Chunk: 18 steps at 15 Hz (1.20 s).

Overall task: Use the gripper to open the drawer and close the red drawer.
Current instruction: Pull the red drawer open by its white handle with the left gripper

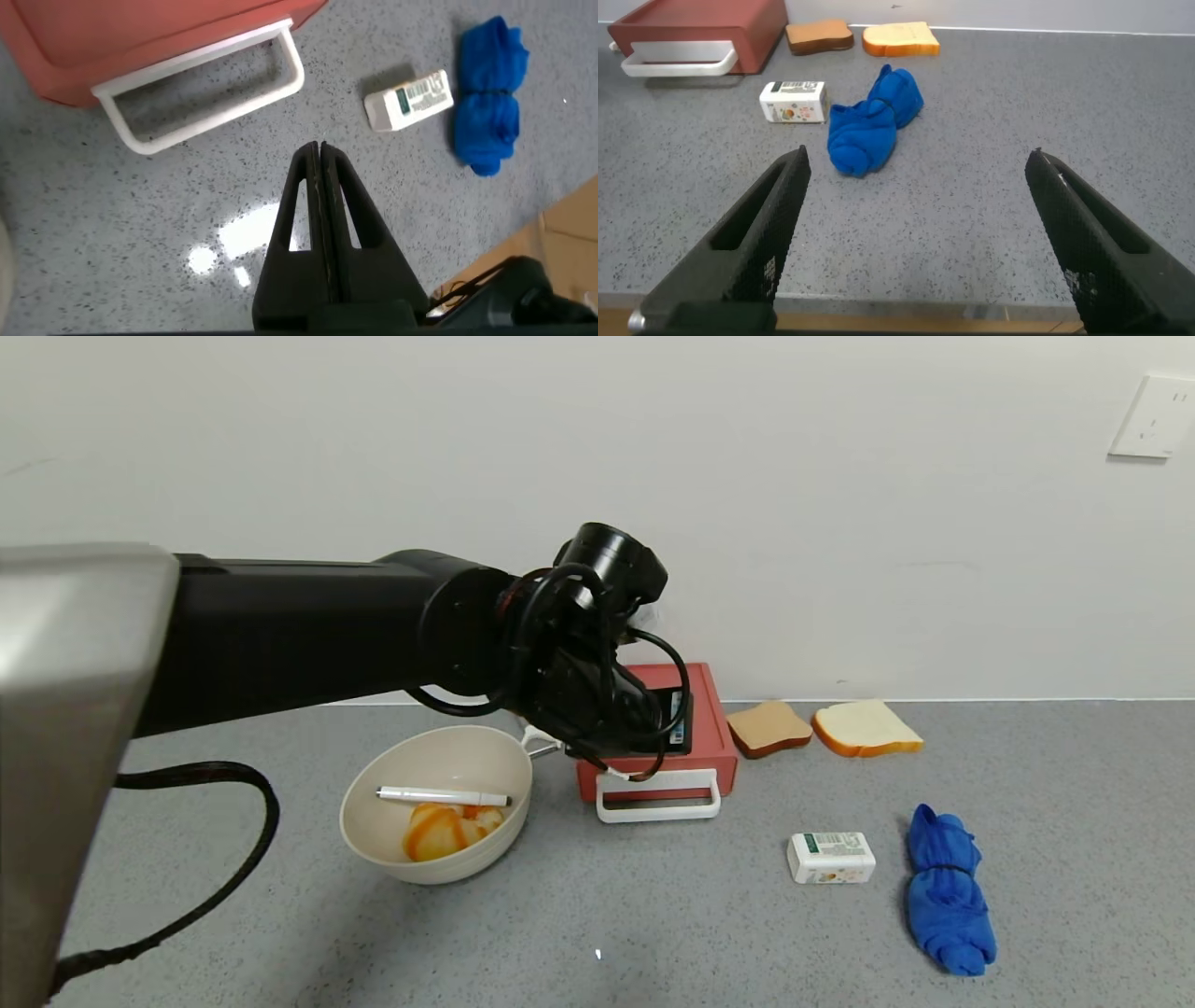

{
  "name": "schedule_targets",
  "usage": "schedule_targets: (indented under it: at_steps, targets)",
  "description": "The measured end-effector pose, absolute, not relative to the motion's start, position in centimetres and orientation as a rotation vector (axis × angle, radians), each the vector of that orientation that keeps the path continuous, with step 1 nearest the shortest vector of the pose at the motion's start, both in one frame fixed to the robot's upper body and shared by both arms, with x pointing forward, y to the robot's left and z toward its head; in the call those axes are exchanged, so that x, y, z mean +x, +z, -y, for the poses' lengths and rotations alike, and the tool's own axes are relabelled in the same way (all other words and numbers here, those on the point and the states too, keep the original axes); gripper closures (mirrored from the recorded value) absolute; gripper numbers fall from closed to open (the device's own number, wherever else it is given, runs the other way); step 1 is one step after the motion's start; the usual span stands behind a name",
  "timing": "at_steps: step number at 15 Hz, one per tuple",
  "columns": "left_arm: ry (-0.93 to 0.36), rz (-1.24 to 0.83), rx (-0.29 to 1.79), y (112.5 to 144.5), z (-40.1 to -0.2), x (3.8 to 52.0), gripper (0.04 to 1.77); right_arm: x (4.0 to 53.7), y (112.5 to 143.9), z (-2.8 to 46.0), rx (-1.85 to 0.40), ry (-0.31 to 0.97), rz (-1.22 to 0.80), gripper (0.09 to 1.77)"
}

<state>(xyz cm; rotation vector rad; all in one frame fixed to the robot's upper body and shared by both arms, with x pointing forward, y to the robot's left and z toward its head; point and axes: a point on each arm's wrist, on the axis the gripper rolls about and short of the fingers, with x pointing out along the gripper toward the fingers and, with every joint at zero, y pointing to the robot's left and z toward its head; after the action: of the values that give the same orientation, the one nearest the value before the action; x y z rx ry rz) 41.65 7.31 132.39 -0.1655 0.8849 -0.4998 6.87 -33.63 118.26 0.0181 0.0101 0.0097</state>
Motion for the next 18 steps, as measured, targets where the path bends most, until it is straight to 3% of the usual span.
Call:
schedule_targets:
  at_steps: [3,11,18]
  targets:
    - [-0.423,-0.909,-0.145,130.0,-6.0,42.7,1.7,6.9,118.3,33.6,0.018,0.01,-0.01,0.16]
    - [-0.371,-0.955,-0.185,125.1,-3.2,44.8,1.7,6.9,118.3,33.6,0.018,0.01,-0.009,0.16]
    - [-0.357,-0.904,-0.198,122.9,-2.2,46.0,1.7,6.9,118.3,33.6,0.018,0.01,-0.01,0.16]
